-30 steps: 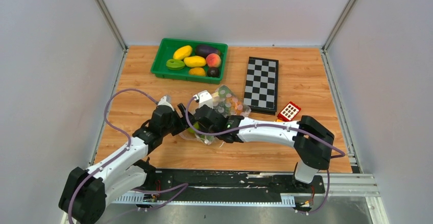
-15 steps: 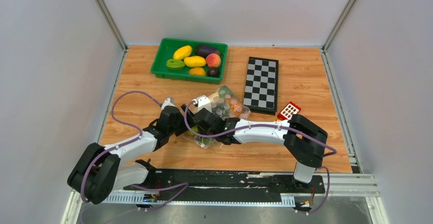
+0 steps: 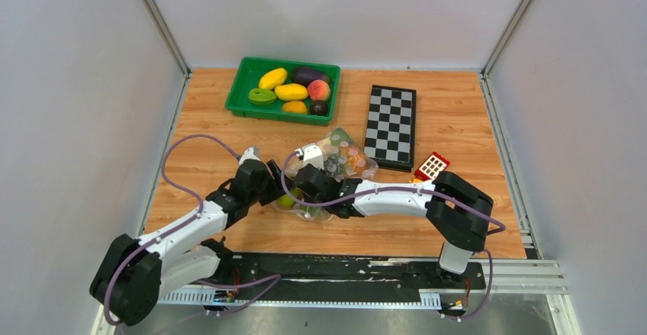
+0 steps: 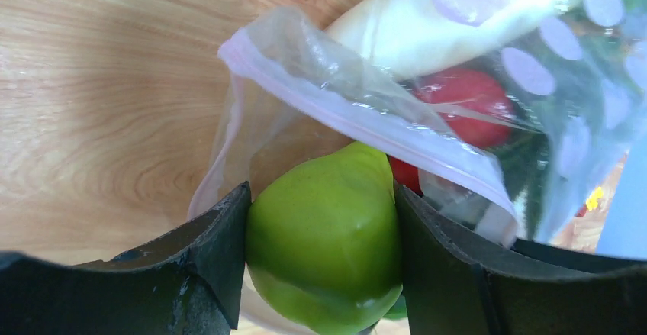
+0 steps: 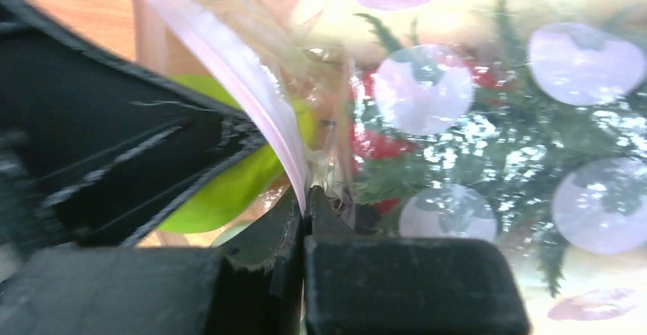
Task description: Open the zip-top bag and remove the fake food
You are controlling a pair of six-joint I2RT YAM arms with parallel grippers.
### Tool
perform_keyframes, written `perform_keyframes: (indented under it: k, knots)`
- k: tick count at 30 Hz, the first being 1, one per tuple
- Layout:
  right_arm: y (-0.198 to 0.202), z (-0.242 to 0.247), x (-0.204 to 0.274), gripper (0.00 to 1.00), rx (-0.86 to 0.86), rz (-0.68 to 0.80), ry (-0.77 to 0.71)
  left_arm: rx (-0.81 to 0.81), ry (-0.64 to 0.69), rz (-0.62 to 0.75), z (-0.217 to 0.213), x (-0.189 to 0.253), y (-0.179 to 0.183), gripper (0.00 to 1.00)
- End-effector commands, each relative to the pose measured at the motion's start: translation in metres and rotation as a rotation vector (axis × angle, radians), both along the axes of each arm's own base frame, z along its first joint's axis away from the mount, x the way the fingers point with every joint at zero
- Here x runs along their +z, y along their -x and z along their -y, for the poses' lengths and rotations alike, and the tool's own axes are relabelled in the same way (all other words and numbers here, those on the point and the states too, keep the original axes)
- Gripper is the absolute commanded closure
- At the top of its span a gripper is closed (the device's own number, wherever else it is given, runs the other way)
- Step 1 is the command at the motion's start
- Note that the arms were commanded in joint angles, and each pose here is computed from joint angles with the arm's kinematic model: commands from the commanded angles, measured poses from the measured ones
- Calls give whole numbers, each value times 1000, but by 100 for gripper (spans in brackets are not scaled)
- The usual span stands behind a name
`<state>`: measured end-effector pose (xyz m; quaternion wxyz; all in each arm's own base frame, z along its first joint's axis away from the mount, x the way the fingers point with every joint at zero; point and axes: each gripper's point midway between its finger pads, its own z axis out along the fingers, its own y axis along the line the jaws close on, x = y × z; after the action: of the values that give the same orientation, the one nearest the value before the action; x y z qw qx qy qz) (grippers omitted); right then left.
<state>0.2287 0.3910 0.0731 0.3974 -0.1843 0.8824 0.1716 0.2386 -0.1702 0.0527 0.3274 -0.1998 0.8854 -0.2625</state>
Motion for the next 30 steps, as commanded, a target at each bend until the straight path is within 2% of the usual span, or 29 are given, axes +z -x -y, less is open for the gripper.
perform_keyframes:
  k: [1,7,11,17,23,30]
  knots:
    - [-17,30,9,100,-128,53,31,-21,-75,25,-11,35,4,91]
    - [-26,53,5,100,-203,81,80,-96,-171,23,-22,73,16,98]
    - [-27,62,-1,100,-215,87,99,-74,-264,104,-38,121,-6,100]
    - [-22,61,-4,100,-144,94,100,40,-329,210,-65,176,-81,100]
    - [-17,51,3,100,-24,119,92,166,-410,271,-91,195,-176,100]
    - [-10,41,17,100,102,153,83,326,-502,260,-142,164,-269,99]
